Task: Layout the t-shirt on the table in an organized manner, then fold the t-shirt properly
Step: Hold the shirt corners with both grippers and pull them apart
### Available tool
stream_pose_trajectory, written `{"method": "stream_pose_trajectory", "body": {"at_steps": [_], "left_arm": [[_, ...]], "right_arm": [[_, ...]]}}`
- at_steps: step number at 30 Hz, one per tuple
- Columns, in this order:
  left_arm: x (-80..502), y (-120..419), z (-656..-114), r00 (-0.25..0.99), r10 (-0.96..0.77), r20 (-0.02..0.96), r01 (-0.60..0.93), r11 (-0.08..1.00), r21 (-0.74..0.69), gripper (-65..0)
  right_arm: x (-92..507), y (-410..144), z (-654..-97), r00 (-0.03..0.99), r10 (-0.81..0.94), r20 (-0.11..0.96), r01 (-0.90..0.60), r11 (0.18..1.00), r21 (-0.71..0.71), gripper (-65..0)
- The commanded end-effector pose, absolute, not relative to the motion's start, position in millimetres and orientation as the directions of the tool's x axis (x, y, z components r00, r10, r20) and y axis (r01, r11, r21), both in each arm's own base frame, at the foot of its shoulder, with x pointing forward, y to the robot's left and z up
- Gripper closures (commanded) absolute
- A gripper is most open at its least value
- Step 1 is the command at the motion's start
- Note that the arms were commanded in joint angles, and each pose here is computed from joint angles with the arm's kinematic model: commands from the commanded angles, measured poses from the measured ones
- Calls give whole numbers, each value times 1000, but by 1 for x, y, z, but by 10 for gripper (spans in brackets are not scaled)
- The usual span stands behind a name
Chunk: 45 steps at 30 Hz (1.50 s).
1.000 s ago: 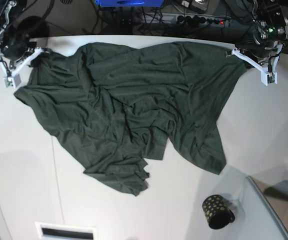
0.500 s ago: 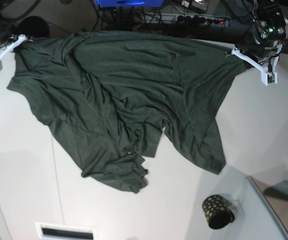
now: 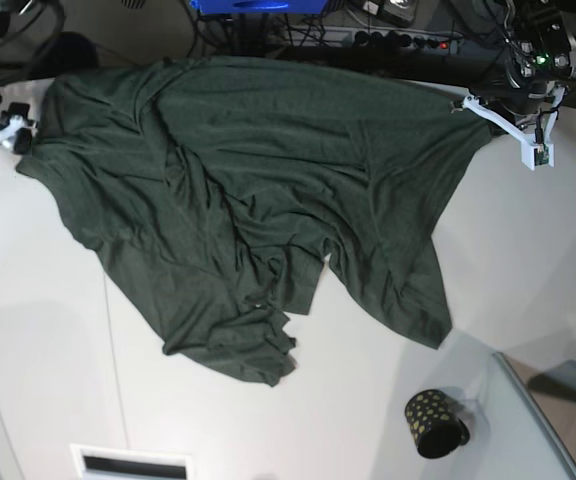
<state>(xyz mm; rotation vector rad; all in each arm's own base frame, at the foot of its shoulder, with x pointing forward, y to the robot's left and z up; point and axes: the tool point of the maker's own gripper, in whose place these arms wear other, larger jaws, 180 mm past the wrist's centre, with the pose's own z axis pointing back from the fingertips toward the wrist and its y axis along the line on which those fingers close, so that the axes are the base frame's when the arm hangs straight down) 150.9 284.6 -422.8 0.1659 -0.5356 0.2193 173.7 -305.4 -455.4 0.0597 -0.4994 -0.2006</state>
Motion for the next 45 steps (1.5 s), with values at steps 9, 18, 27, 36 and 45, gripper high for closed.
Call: {"method": "stream_pose_trajectory", "body": {"at_steps": [9,18,27,36,45], "left_arm": [[155,289,-415,824,150,546,-248,962,110,0],[155,289,-415,824,149,546,-247,963,111,0],[155,289,-415,824,149,546,-247,963,111,0],[155,289,-415,824,149,546,-247,963,111,0],[155,289,-415,824,149,546,-247,963,111,0]], "right_arm": [[179,-317,-468,817,-289,498,220,956,194,-501],[158,-288,-486,852,-296,433,207,948,241,-506],[138,-265,-498,892,-247,378,158,955,253,-63],[128,-274,-456,875,-153,459,101,986,134,-21],[122,-274,-458,899,-145,414,99,986,131,-399]]}}
